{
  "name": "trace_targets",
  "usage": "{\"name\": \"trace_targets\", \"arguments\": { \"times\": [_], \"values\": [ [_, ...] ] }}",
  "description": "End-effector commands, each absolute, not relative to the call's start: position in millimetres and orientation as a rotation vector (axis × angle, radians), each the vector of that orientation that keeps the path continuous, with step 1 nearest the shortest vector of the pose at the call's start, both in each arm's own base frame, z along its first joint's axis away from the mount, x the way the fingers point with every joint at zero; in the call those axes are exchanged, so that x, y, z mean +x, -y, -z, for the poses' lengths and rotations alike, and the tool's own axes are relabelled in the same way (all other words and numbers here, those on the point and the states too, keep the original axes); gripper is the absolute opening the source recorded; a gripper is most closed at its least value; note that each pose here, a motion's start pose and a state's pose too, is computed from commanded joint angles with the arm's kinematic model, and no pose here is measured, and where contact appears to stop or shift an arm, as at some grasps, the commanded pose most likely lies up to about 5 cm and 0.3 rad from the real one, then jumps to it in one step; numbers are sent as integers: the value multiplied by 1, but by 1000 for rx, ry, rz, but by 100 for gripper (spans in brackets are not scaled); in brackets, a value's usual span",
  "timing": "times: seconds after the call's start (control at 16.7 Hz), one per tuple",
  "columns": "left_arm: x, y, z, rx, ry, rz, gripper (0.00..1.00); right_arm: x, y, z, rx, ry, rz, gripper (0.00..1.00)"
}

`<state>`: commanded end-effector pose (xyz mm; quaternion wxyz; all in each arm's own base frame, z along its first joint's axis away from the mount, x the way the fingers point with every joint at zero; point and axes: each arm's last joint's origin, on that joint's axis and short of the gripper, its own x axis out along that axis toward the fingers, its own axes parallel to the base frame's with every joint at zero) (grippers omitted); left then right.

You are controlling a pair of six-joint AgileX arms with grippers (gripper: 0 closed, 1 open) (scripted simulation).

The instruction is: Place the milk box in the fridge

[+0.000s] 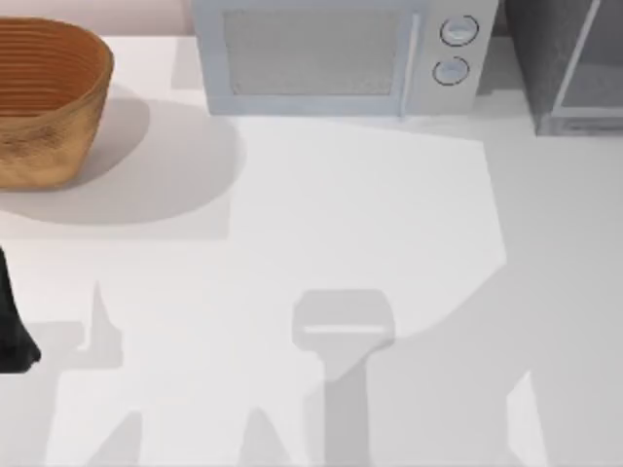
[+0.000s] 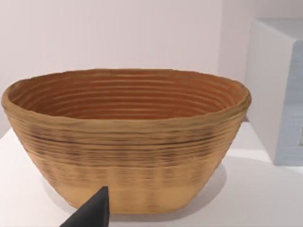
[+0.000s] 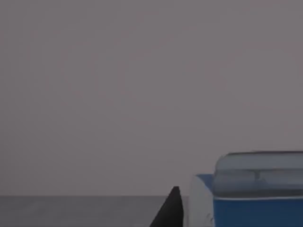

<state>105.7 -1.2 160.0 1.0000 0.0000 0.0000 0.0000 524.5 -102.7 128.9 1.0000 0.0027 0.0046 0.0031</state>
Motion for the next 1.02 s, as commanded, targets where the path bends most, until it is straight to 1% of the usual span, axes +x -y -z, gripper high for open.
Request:
{"name": "trace_targets", "arguments": {
  "times": [0.66, 0.72, 1.02],
  "values": [
    [106, 1, -160, 0, 0, 0, 100, 524, 103, -129, 5, -9, -6, 98],
    [106, 1, -160, 0, 0, 0, 100, 524, 103, -129, 5, -9, -6, 100],
    [106, 1, -160, 0, 0, 0, 100, 524, 103, -129, 5, -9, -6, 100]
  ]
}}
